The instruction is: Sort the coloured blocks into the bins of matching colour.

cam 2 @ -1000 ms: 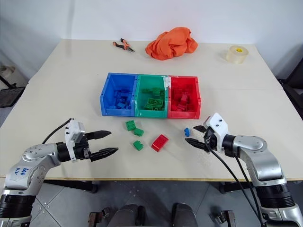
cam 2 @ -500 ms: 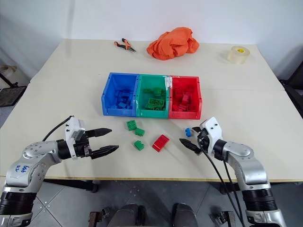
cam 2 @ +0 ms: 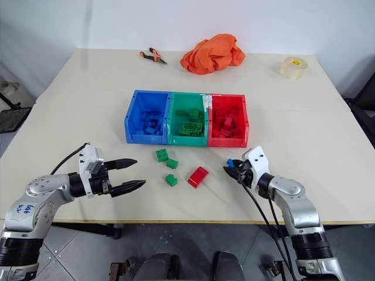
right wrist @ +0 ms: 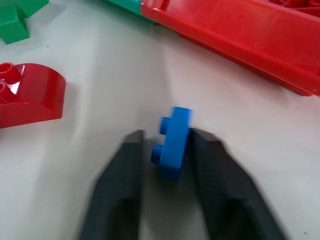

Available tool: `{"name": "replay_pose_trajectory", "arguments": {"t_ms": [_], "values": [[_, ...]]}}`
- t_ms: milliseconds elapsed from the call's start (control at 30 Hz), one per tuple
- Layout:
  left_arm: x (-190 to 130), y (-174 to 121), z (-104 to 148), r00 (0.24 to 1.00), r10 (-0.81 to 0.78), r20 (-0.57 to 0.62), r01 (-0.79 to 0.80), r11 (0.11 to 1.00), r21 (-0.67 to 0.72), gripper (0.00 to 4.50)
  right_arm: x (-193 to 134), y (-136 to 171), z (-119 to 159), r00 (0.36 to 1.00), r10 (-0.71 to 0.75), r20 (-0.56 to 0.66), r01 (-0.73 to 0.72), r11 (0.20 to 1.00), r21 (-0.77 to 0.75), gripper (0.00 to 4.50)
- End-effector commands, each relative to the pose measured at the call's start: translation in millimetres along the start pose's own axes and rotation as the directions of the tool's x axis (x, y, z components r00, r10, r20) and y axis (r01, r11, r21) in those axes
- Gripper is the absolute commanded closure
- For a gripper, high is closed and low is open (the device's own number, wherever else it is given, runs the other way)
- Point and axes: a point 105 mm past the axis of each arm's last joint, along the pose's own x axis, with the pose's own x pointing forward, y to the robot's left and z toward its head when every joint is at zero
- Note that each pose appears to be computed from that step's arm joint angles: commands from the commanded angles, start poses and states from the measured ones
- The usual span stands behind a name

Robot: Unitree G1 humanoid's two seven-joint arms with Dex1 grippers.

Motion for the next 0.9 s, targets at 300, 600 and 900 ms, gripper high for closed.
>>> {"name": "replay_pose_trajectory", "arguments": {"t_ms": [300, 600, 900], "values": [[-4.7, -1.9, 8.8, 1.0, 0.002, 0.029, -0.002, 1.0, 0.028, 0.0, -11.6, 11.1, 56.7, 0.99, 0.119, 0.072, -0.108, 0.985, -0.135, 4.18], [-20.9, 10.1, 9.9, 0.997, 0.07, 0.044, -0.072, 0.997, 0.041, 0.0, 58.4, 43.4, 149.9, 0.923, 0.332, 0.194, -0.277, 0.925, -0.261, 4.18], [-23.2, 29.7, 16.8, 0.979, 0.161, 0.122, -0.171, 0.982, 0.083, 0.0, 136.7, 95.9, 188.8, 0.851, 0.473, 0.23, -0.398, 0.865, -0.306, 4.18]]}}
